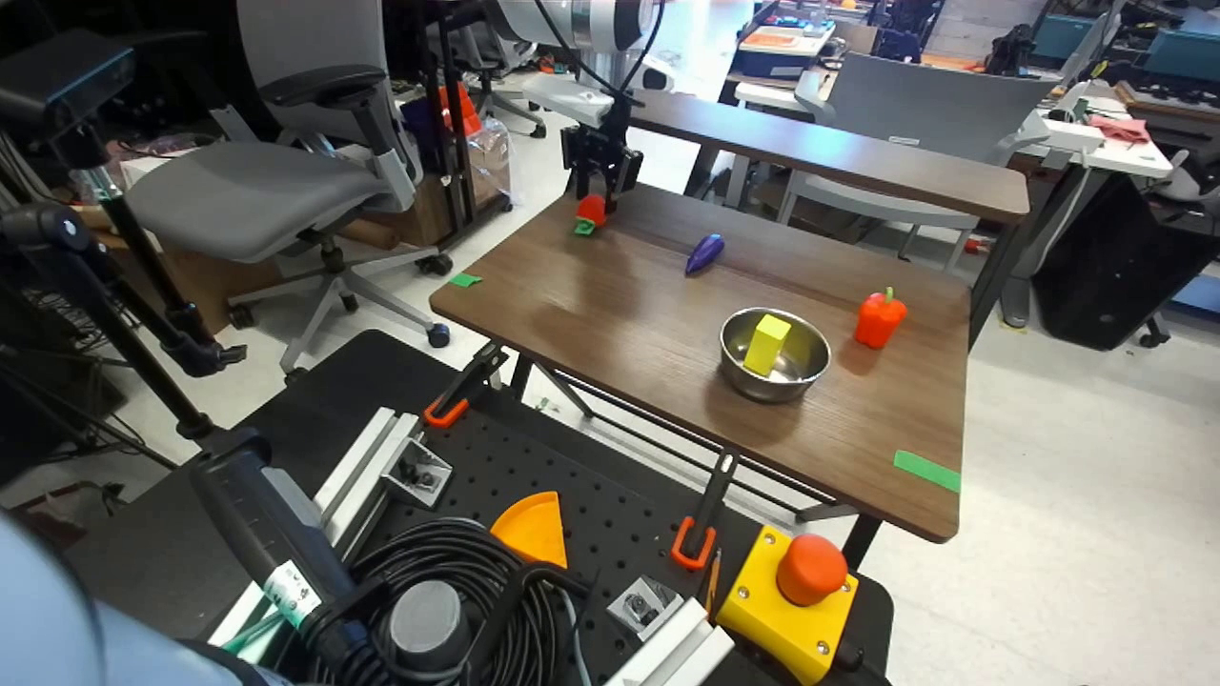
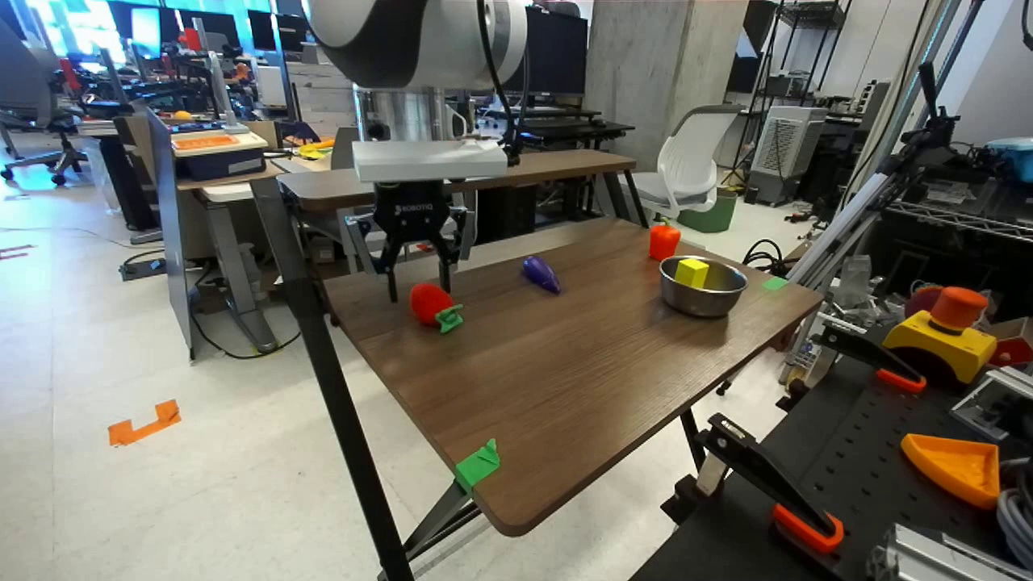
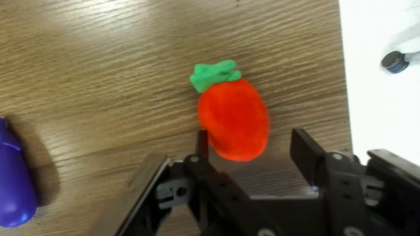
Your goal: Move the strawberry plush backwards
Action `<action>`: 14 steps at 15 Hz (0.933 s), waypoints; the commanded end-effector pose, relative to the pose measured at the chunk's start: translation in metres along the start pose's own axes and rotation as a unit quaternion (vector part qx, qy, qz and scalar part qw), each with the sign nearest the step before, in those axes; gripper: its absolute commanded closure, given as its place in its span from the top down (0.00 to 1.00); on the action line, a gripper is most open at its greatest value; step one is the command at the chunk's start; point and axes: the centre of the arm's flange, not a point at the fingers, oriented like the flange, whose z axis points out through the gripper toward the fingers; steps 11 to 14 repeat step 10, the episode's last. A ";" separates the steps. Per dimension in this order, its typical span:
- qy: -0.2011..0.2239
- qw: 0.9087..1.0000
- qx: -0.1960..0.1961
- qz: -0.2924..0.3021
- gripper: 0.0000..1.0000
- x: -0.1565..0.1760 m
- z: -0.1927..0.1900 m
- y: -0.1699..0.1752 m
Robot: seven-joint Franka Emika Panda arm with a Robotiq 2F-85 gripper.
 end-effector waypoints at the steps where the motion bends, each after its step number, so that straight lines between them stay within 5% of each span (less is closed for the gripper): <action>1: 0.005 0.999 0.019 -0.040 0.96 -0.044 -0.052 -0.006; 5: -0.035 0.996 0.013 -0.082 1.00 -0.096 -0.087 0.014; 6: -0.006 0.998 0.011 -0.065 1.00 -0.047 -0.069 -0.019; 14: -0.010 0.998 0.008 -0.067 1.00 -0.052 -0.073 -0.017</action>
